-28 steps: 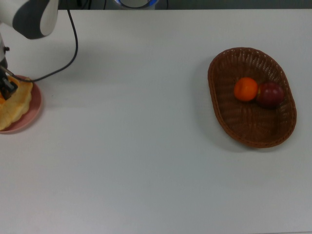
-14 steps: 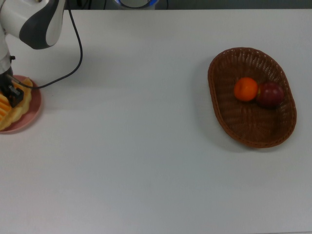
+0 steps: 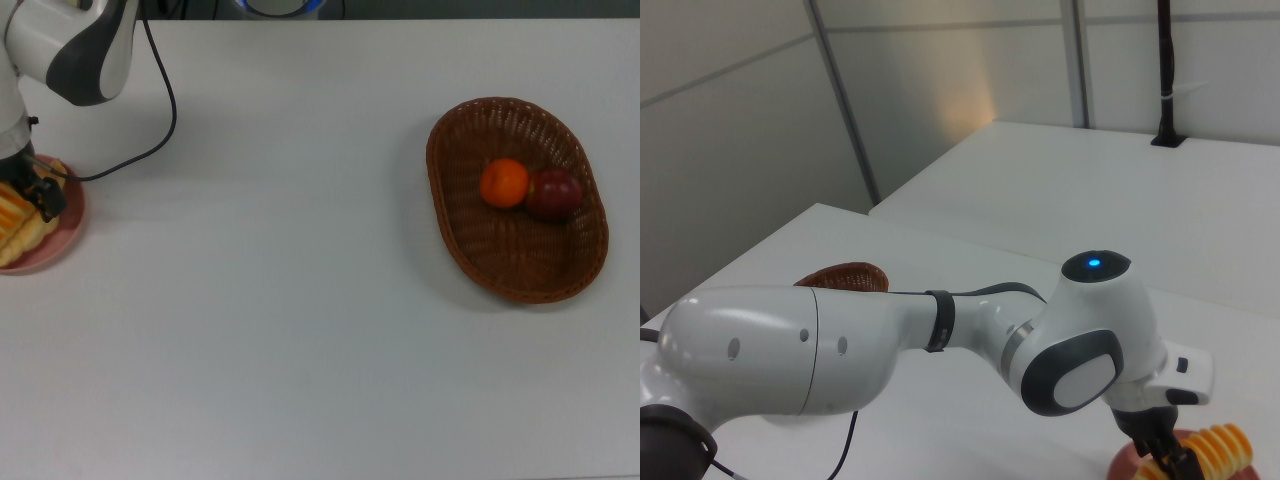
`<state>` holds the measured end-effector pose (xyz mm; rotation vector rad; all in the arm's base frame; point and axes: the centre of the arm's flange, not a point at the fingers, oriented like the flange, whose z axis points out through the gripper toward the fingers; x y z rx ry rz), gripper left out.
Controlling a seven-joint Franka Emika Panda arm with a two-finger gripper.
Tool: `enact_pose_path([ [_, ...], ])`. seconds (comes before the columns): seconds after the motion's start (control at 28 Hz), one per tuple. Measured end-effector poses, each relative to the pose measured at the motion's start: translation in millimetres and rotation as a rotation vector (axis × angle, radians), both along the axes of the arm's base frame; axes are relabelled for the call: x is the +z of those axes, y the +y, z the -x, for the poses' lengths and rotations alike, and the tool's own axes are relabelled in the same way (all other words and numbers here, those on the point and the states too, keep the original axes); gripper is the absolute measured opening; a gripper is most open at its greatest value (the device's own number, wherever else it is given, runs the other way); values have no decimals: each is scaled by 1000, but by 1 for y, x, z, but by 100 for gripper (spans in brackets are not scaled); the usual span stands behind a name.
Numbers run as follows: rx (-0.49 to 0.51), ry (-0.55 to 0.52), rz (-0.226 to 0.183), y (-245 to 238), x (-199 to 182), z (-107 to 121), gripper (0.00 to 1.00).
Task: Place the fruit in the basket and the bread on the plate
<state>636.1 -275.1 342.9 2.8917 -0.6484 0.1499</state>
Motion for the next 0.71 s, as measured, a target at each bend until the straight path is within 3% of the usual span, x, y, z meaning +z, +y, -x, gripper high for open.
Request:
enact_pose_path([
  [0.14,11,-5,1,7,3,-3,100],
  [0.32,39,-13,-7,31,38,-6,100],
  [0.54,76,16,-44,52,122,21,100],
  [0.71,103,19,-62,49,163,44,100],
])
